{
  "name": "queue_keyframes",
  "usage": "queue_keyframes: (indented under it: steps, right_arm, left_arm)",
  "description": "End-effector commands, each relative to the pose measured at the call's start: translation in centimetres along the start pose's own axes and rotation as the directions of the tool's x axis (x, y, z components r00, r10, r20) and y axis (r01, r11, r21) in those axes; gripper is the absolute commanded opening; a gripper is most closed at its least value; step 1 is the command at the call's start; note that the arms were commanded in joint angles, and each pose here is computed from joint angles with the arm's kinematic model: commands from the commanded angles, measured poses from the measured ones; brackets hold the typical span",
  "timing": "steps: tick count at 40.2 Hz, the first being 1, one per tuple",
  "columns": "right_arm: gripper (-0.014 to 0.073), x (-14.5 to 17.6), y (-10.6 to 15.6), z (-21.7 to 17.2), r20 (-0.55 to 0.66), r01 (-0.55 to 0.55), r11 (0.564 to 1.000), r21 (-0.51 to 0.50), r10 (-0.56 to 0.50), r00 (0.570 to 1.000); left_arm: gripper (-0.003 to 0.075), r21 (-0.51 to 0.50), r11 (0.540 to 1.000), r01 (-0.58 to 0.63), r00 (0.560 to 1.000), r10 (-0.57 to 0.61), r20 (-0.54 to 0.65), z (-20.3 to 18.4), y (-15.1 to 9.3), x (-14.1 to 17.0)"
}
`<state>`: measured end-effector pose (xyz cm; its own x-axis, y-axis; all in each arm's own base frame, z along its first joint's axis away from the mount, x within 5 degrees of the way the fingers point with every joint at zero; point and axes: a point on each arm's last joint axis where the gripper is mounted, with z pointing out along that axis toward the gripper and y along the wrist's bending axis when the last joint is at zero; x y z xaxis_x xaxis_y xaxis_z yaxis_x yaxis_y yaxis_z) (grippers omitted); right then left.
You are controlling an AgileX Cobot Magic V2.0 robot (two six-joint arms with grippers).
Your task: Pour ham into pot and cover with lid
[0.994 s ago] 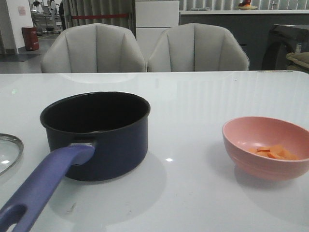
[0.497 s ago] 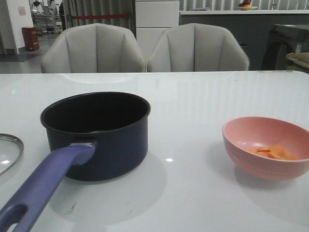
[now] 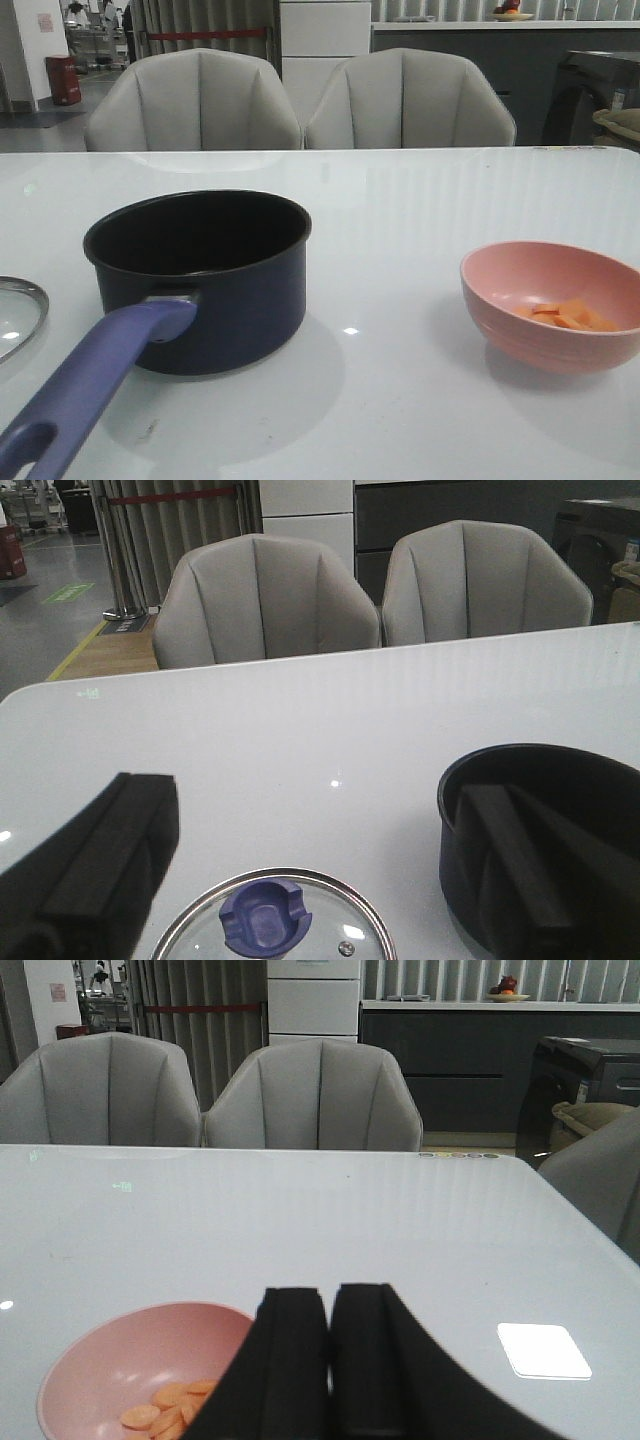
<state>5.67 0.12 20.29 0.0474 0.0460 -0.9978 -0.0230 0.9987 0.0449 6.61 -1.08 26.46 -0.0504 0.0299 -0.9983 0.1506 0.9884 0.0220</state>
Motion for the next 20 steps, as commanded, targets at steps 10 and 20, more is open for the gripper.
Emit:
queue_keyframes:
  steps: [10, 20]
  right_arm:
    - [0.0161, -4.0, 0.2, -0.6, 0.205, -0.012, 1.000, -0.013, 0.014, 0.979]
    - [0.0161, -9.4, 0.4, 1.5, -0.014, -0.013, 1.000, -0.002, 0.013, 1.000]
  left_arm:
    - [0.0606, -0.009, 1.000, 0.001, 0.995, -0.001, 0.104, -0.1, 0.1, -1.6]
    - [0.0606, -0.009, 1.000, 0.001, 0.995, -0.001, 0.104, -0.1, 0.1, -1.6]
